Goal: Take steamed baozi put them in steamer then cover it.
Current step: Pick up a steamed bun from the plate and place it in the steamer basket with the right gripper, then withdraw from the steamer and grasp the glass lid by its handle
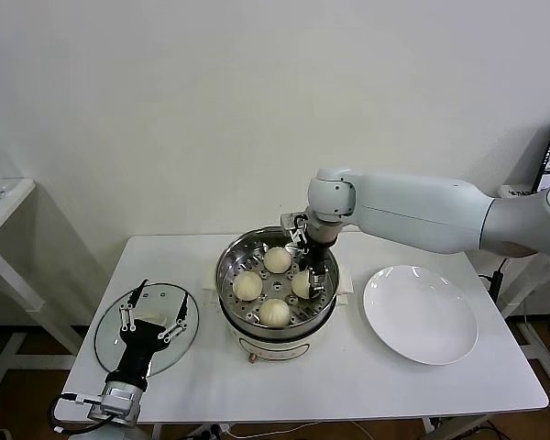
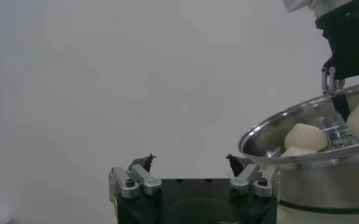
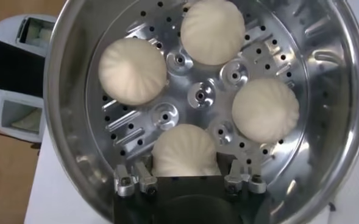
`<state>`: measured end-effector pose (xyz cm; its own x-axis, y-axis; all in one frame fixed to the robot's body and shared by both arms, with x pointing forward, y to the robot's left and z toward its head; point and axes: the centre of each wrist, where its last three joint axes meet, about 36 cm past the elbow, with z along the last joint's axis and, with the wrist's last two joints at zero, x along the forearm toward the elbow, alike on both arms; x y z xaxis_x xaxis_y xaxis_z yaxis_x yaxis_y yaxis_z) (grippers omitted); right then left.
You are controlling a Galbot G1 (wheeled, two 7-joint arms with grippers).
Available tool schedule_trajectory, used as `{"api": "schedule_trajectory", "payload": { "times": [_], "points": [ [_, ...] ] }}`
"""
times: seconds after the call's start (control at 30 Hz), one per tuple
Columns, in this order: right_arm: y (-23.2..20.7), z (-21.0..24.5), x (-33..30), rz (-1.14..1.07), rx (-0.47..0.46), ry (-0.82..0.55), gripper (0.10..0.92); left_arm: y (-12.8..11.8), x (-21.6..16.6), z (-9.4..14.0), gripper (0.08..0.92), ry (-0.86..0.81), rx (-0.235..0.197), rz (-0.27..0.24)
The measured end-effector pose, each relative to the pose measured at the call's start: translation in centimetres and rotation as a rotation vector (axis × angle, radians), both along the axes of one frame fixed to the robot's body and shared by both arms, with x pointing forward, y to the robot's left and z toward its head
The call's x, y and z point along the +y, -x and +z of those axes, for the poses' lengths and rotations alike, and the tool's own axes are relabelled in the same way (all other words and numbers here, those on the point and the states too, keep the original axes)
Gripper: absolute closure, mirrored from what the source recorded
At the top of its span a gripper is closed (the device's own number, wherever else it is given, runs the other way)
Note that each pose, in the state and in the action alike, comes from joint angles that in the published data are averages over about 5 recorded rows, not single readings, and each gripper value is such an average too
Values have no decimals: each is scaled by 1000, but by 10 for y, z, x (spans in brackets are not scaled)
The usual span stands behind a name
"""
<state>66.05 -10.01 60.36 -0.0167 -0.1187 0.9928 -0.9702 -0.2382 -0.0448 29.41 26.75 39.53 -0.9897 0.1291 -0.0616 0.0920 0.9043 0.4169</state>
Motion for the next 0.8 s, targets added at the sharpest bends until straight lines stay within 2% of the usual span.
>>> {"api": "schedule_trajectory", "payload": {
  "times": [0.23,0.53,0.8],
  "points": [
    [0,-1,1,1,-3,-14,210,1,0,-1,177,0,2,2],
    [-2,38,-23,-15,-2,-67,200,4,0,-2,177,-8,7,2],
    [2,89,-87,-88,-24,-187,200,3,-5,-1,177,-8,3,1]
  ]
}}
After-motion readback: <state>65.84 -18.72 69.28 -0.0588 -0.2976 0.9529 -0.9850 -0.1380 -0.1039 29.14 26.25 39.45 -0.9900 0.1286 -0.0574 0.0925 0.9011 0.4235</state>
